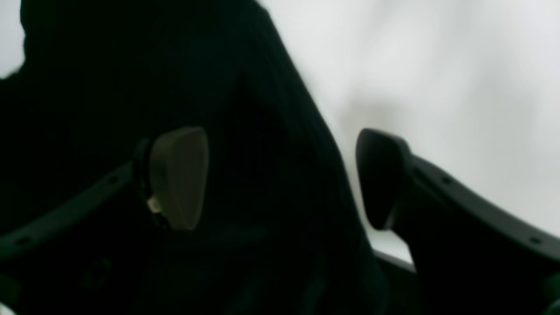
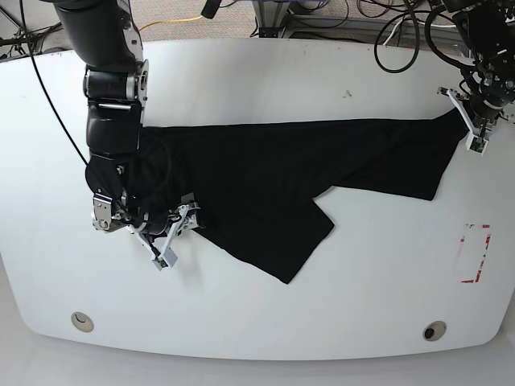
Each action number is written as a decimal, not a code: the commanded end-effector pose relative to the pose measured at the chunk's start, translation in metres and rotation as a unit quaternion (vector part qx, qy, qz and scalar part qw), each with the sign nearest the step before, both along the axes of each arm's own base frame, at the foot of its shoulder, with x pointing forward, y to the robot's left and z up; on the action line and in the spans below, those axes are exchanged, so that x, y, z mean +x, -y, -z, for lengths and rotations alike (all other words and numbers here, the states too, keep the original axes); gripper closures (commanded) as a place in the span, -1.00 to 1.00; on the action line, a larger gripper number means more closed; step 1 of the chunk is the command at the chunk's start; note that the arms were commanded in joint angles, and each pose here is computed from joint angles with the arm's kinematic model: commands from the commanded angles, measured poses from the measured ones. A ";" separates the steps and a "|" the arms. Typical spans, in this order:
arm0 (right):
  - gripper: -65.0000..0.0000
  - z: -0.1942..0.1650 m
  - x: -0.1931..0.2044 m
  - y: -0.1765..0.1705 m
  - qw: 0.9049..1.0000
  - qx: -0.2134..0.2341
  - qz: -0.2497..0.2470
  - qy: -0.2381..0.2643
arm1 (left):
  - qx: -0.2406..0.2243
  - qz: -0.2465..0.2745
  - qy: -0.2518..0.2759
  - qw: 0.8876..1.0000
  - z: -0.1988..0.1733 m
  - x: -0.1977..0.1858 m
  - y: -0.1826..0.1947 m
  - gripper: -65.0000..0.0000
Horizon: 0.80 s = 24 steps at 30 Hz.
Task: Fold the T-shirt properly
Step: 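Regrasp the shirt edge with the right gripper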
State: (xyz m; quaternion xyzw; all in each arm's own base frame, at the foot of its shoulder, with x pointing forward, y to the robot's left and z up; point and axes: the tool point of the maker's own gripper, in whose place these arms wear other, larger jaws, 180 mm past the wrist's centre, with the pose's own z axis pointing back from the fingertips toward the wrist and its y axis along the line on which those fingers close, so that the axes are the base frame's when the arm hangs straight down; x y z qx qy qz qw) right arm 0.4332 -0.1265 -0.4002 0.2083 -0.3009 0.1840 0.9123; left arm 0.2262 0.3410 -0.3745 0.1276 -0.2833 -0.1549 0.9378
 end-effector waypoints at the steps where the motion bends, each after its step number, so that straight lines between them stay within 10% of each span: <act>1: -0.56 -0.014 0.014 0.000 1.000 0.001 -0.006 0.024 | 0.010 0.002 0.018 1.000 -0.012 0.007 -0.005 1.00; 8: -0.43 0.000 0.001 -0.019 1.000 0.010 -0.020 0.009 | 0.010 0.002 0.018 1.000 -0.012 0.007 -0.005 1.00; 16: 1.00 0.002 -0.002 -0.024 1.000 0.016 -0.022 0.007 | 0.011 0.005 0.022 1.000 -0.015 0.010 -0.003 1.00; 24: 1.00 -0.047 0.000 -0.017 0.994 -0.043 -0.054 0.081 | 0.013 0.026 0.042 0.999 -0.026 0.029 0.010 1.00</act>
